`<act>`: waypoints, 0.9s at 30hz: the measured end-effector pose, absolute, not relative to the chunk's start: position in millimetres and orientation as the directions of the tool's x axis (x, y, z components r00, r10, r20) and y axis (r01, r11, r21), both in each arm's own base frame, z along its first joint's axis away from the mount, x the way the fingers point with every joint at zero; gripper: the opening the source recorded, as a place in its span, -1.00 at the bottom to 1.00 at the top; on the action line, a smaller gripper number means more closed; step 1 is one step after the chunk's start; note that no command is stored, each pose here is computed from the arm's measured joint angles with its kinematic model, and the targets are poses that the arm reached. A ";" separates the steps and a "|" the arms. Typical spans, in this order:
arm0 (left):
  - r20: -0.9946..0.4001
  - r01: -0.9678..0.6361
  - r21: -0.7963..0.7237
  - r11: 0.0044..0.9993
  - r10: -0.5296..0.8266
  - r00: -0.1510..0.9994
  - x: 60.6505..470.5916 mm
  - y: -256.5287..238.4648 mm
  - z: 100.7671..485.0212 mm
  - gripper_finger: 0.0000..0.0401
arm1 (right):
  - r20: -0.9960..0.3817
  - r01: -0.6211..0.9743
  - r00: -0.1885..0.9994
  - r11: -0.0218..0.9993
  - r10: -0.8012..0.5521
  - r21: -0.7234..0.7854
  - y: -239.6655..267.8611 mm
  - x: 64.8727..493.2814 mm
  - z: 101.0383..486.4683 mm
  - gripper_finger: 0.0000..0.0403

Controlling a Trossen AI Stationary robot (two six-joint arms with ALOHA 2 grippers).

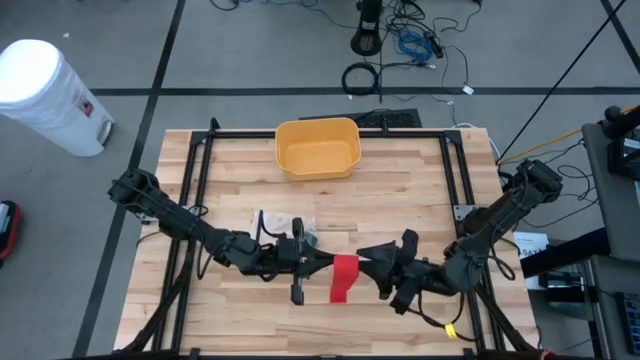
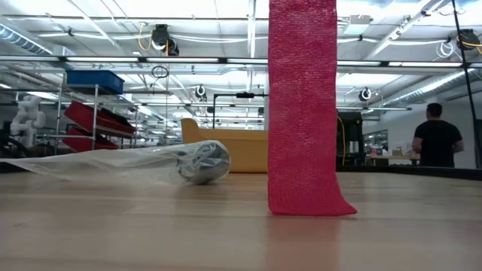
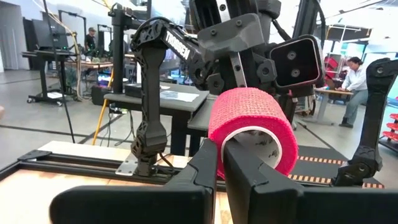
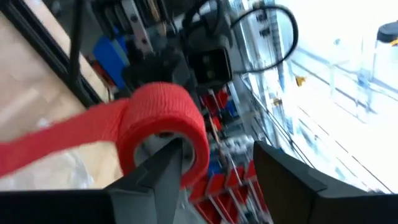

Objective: Roll bandage
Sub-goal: Roll the red bandage

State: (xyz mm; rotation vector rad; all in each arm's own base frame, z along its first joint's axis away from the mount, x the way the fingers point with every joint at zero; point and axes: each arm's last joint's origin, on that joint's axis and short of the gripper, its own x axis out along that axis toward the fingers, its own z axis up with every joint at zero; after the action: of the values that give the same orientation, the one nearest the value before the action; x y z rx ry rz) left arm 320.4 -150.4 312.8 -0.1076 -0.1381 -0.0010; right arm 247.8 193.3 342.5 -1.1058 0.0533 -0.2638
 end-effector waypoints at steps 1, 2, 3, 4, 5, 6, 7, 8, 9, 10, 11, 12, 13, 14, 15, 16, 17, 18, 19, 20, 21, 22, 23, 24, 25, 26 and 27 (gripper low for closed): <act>0.137 0.008 -0.105 0.994 0.007 0.990 320.4 -150.4 312.8 -0.90 | 0.083 0.188 0.962 0.409 -0.261 -0.893 194.6 245.9 342.8 -0.08; 0.137 0.006 -0.093 0.996 0.007 0.991 320.4 -150.3 312.7 -0.90 | 0.077 0.190 0.956 0.396 -0.284 -0.899 196.2 243.7 342.8 -0.07; 0.137 0.002 -0.089 0.996 0.010 0.991 320.4 -150.2 312.7 -0.90 | 0.071 0.192 0.949 0.386 -0.306 -0.902 197.7 241.6 343.3 -0.06; 0.136 -0.004 -0.089 0.996 0.016 0.991 320.4 -150.0 312.7 -0.90 | 0.068 0.194 0.945 0.381 -0.321 -0.904 199.5 239.5 343.8 -0.06; 0.136 -0.004 -0.089 0.996 0.016 0.991 320.4 -150.1 312.7 -0.90 | 0.063 0.193 0.942 0.378 -0.330 -0.905 201.7 237.0 343.5 -0.06; 0.137 -0.003 -0.089 0.996 0.015 0.991 320.2 -150.4 312.7 -0.90 | 0.056 0.184 0.942 0.372 -0.330 -0.910 204.4 234.3 342.6 -0.07; 0.136 -0.003 -0.089 0.996 0.015 0.991 320.2 -150.4 312.7 -0.90 | 0.049 0.172 0.947 0.372 -0.317 -0.912 207.7 231.6 341.2 -0.07; 0.136 -0.003 -0.089 0.996 0.015 0.991 320.2 -150.4 312.7 -0.90 | 0.041 0.156 0.953 0.370 -0.301 -0.916 211.5 228.4 339.7 -0.08; 0.136 -0.003 -0.088 0.996 0.015 0.991 320.3 -150.4 312.6 -0.90 | 0.035 0.143 0.958 0.370 -0.285 -0.918 215.2 225.2 338.3 -0.09; 0.136 -0.003 -0.085 0.996 0.015 0.991 320.2 -150.4 312.7 -0.90 | 0.030 0.131 0.963 0.367 -0.269 -0.921 218.8 221.7 337.4 -0.10; 0.136 -0.004 -0.084 0.996 0.015 0.991 320.2 -150.4 312.7 -0.90 | 0.025 0.118 0.967 0.360 -0.253 -0.925 222.2 218.5 336.4 -0.10; 0.136 -0.003 -0.084 0.996 0.015 0.991 320.2 -150.4 312.7 -0.90 | 0.020 0.105 0.971 0.349 -0.238 -0.931 225.4 215.3 335.6 -0.11; 0.136 -0.004 -0.084 0.996 0.015 0.991 320.3 -150.4 312.6 -0.90 | 0.016 0.091 0.975 0.336 -0.222 -0.938 228.1 212.6 334.7 -0.11; 0.136 -0.004 -0.084 0.996 0.015 0.991 320.2 -150.4 312.7 -0.90 | 0.010 0.077 0.978 0.319 -0.208 -0.945 230.3 210.6 333.6 -0.11; 0.136 -0.006 -0.085 0.996 0.017 0.990 320.2 -150.3 312.7 -0.90 | 0.000 0.058 0.981 0.295 -0.192 -0.954 231.8 209.3 331.9 -0.11; 0.136 -0.010 -0.086 0.996 0.022 0.990 320.2 -150.2 312.7 -0.90 | -0.020 0.025 0.986 0.261 -0.168 -0.965 232.9 208.9 328.3 -0.11; 0.136 -0.014 -0.087 0.996 0.025 0.990 320.2 -150.1 312.8 -0.90 | -0.044 -0.010 0.988 0.223 -0.146 -0.975 233.8 209.5 323.7 -0.11; 0.137 -0.014 -0.087 0.996 0.026 0.990 320.2 -150.1 312.9 -0.90 | -0.071 -0.047 0.989 0.174 -0.131 -0.984 234.3 211.6 318.0 -0.11; 0.138 -0.014 -0.088 0.996 0.026 0.990 320.2 -150.1 313.0 -0.90 | -0.095 -0.081 0.988 0.119 -0.124 -0.990 234.6 215.1 311.7 -0.11; 0.141 -0.014 -0.090 0.996 0.027 0.990 320.2 -150.0 313.3 -0.90 | -0.112 -0.105 0.986 0.064 -0.125 -0.992 235.2 219.6 305.7 -0.11; 0.144 -0.014 -0.091 0.996 0.027 0.989 320.1 -150.0 313.5 -0.90 | -0.122 -0.122 0.983 0.013 -0.134 -0.992 236.6 223.8 299.8 -0.11; 0.144 -0.014 -0.094 0.995 0.027 0.989 320.1 -150.0 313.7 -0.90 | -0.129 -0.135 0.981 -0.033 -0.142 -0.990 238.3 227.7 294.1 -0.11; 0.144 -0.013 -0.096 0.995 0.027 0.989 320.0 -150.0 313.7 -0.90 | -0.135 -0.147 0.980 -0.076 -0.148 -0.986 240.7 231.4 288.3 -0.10; 0.144 -0.014 -0.096 0.995 0.028 0.989 320.0 -150.0 313.7 -0.90 | -0.142 -0.161 0.978 -0.123 -0.152 -0.979 243.1 234.7 282.1 -0.09; 0.144 -0.015 -0.096 0.995 0.028 0.989 320.1 -149.9 313.7 -0.90 | -0.152 -0.179 0.976 -0.170 -0.158 -0.969 245.3 237.6 275.5 -0.08; 0.144 -0.016 -0.096 0.995 0.030 0.989 320.2 -149.6 313.6 -0.90 | -0.163 -0.198 0.972 -0.218 -0.168 -0.956 247.8 240.5 267.9 -0.07; 0.144 -0.019 -0.097 0.995 0.033 0.989 320.5 -149.0 313.7 -0.90 | -0.170 -0.215 0.968 -0.263 -0.183 -0.940 250.1 242.8 260.7 -0.06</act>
State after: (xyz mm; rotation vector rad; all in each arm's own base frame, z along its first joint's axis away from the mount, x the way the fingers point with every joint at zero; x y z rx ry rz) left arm 320.5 -149.0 313.7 -0.0956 -0.1461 0.0265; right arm 242.8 250.1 260.7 -1.8465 0.2914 0.0314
